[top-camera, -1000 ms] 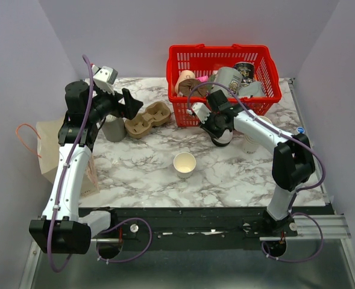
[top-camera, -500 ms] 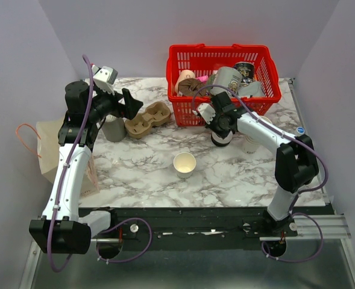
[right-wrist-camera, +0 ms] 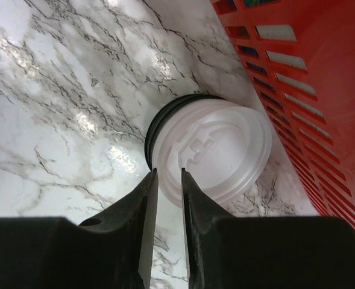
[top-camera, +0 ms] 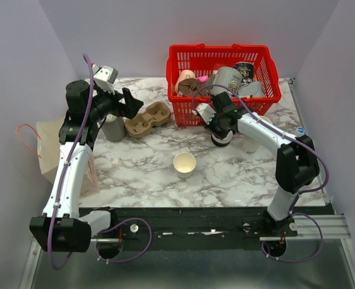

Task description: Pack the takeout coffee

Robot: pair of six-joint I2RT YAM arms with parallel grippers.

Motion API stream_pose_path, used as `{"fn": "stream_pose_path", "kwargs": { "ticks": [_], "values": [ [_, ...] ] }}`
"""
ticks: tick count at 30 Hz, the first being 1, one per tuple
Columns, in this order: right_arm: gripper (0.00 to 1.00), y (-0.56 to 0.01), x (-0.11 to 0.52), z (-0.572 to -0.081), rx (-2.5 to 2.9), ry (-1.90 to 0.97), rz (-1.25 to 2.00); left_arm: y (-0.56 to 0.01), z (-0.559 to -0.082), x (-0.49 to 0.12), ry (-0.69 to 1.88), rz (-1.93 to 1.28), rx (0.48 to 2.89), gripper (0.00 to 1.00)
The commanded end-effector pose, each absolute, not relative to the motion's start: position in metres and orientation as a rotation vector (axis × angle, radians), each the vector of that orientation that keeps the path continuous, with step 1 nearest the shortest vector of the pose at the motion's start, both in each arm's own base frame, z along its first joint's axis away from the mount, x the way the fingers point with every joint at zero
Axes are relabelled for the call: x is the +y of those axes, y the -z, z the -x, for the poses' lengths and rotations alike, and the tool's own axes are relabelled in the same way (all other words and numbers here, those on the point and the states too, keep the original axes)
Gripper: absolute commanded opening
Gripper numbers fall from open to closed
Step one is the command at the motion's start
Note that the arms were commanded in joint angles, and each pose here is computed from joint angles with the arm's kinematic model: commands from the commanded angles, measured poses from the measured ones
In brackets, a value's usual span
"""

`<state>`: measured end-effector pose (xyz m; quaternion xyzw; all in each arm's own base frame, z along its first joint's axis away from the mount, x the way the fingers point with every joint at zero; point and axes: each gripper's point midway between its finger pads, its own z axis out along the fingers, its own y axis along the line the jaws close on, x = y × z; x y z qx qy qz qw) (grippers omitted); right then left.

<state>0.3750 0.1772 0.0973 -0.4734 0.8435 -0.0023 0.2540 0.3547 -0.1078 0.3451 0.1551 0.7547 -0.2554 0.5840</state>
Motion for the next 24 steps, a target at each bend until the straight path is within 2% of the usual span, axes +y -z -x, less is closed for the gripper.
{"fn": "stream_pose_path", "kwargs": {
  "ticks": [1, 24],
  "values": [
    [0.31, -0.114, 0.189, -0.380, 2.220, -0.064, 1.259, -0.358, -0.353, -0.108, 0.604, -0.374, 1.725, 0.99],
    [0.30, -0.096, 0.183, -0.380, 2.243, -0.023, 1.286, -0.354, -0.353, -0.107, 0.600, -0.372, 1.734, 0.99]
  ]
}}
